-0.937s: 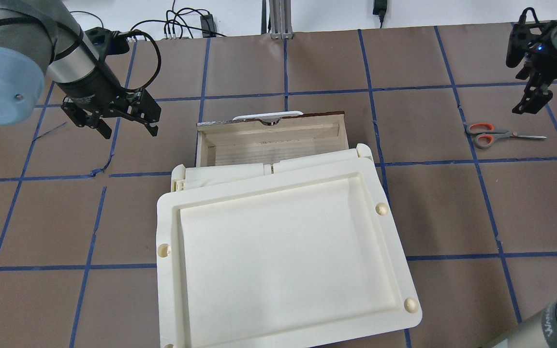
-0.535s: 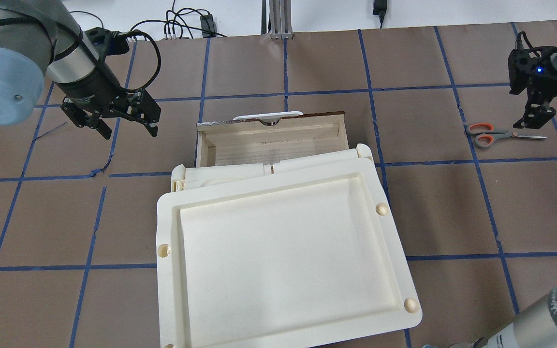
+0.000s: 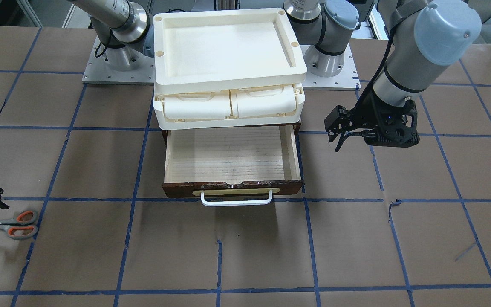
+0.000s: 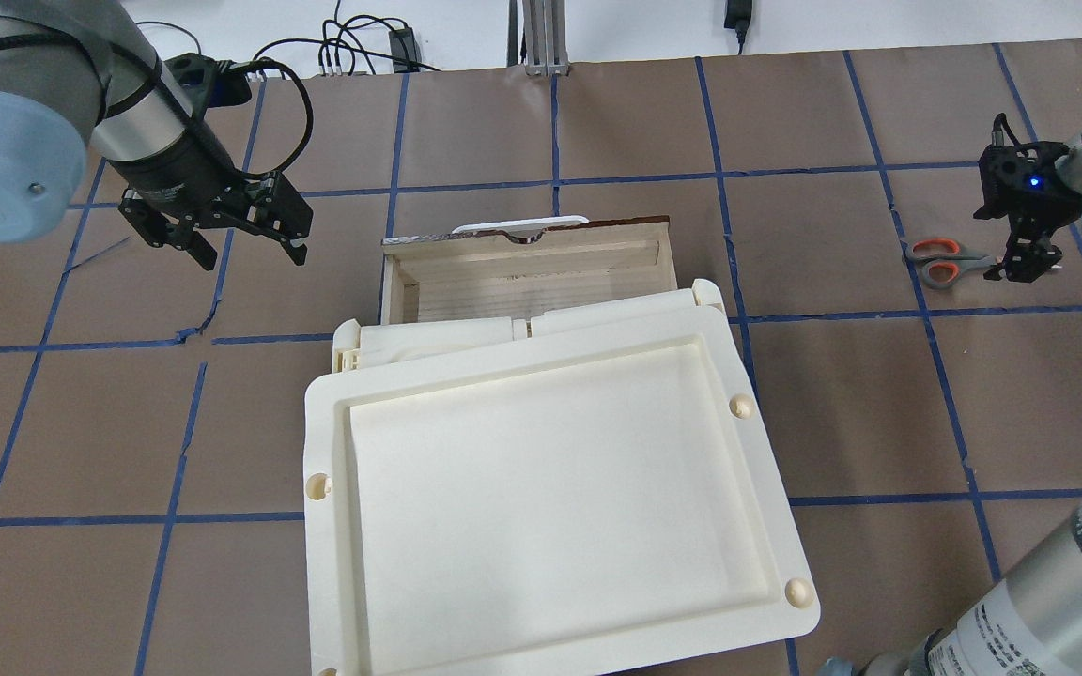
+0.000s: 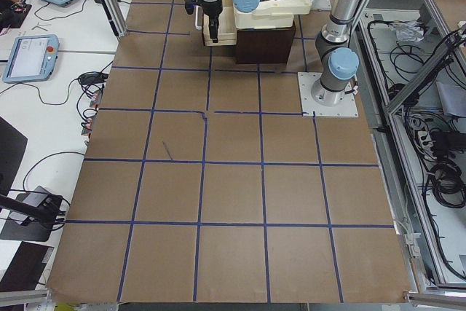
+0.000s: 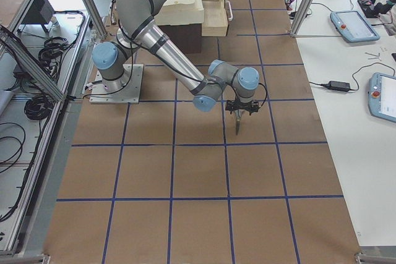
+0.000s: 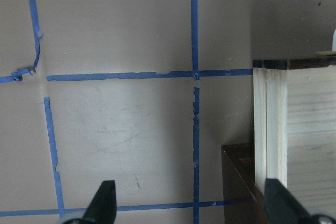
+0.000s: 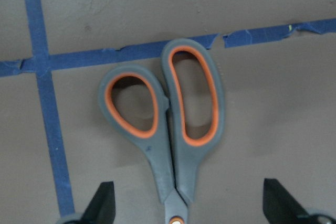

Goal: Put scissors in drawer and close it
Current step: 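Lower the right gripper and grasp the scissors by the handles, then lift the scissors and carry them with the right gripper over the open drawer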

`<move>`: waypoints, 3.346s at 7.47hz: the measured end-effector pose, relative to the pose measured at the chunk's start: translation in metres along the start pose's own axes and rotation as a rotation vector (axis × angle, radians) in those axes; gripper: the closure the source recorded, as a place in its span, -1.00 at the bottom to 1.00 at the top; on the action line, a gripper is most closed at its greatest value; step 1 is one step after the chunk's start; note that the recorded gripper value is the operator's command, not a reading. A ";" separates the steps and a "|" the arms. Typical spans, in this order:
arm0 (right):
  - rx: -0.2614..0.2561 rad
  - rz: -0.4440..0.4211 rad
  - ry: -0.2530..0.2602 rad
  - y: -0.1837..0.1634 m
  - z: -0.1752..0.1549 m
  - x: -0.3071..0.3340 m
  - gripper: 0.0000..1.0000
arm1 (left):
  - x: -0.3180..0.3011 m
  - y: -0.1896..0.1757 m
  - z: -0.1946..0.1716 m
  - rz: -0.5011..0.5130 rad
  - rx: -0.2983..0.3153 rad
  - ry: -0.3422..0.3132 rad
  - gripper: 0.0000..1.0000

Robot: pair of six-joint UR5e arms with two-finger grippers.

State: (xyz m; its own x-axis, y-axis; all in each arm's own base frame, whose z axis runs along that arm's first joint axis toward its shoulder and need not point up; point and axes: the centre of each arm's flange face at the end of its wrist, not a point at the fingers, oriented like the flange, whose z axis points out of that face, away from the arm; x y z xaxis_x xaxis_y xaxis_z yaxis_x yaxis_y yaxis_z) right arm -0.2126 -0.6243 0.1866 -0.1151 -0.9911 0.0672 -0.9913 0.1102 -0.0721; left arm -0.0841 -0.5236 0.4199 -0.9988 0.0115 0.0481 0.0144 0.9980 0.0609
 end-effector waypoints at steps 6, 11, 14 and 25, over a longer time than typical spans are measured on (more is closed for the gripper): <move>-0.002 0.003 -0.017 -0.001 0.006 -0.005 0.86 | 0.000 0.001 0.000 0.000 -0.001 0.000 -1.00; -0.035 0.004 0.102 -0.057 -0.091 0.010 1.00 | -0.001 0.001 0.000 0.000 -0.001 -0.001 -1.00; 0.000 -0.031 0.091 -0.186 -0.171 0.009 1.00 | -0.001 0.001 -0.001 0.007 0.001 0.000 -1.00; 0.076 -0.150 0.027 -0.584 -0.172 -0.149 1.00 | -0.029 -0.006 -0.024 -0.038 0.052 0.004 -1.00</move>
State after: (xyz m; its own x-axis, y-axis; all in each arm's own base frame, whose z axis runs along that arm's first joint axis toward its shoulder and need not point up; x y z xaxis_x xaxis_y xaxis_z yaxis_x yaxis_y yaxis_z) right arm 0.3725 -0.5286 0.3899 0.0309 -0.9935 0.1097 -0.9899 -0.0456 -0.1340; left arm -0.0545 -0.5318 0.4422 -0.9984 -0.0264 0.0508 -0.0258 0.9996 0.0109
